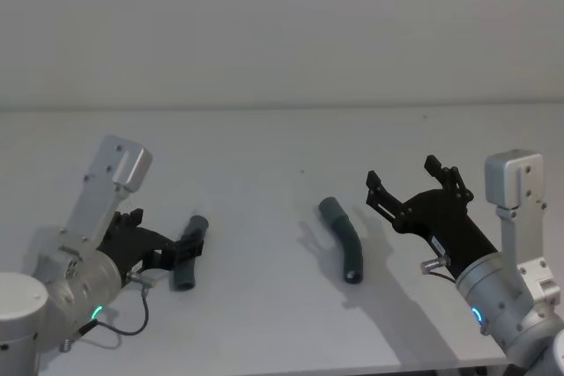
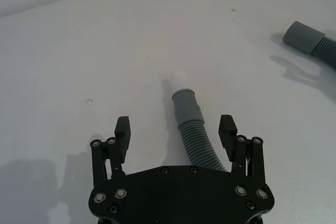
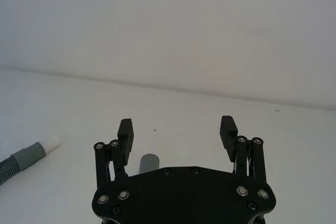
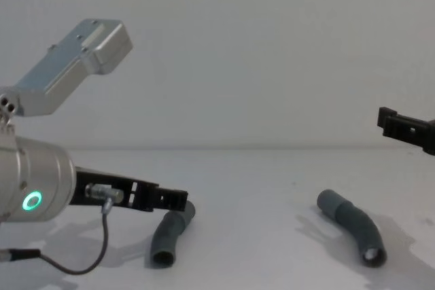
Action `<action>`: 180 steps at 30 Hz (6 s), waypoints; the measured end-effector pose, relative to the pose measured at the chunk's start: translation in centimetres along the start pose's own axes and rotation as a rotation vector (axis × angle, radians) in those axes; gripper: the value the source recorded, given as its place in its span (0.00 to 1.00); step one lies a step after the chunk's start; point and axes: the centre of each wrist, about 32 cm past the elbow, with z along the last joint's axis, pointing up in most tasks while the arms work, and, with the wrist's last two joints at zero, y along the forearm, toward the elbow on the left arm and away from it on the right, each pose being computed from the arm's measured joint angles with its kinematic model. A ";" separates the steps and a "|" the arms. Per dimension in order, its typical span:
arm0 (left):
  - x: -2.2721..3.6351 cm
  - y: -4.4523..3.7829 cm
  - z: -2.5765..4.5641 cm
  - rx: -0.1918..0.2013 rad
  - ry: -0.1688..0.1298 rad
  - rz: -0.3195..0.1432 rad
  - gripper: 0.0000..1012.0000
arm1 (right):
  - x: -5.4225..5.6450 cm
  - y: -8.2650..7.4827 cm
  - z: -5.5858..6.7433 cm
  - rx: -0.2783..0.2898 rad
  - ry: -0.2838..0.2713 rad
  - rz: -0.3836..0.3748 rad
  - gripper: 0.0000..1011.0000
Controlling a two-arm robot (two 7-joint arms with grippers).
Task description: Use both hands to pick up one end of the pipe from the table, align the ends, and insert them.
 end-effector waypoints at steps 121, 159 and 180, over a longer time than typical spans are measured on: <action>-2.08 -5.76 2.76 0.211 0.027 0.045 0.66 | 0.0 0.0 0.0 0.000 0.000 0.000 0.99; -2.09 -5.76 2.74 0.214 0.026 0.047 0.42 | -0.5 1.5 2.6 -0.056 -0.039 0.074 0.99; -2.09 -5.76 2.74 0.213 0.026 0.047 0.33 | -2.6 1.4 6.5 -0.340 -0.007 0.050 0.99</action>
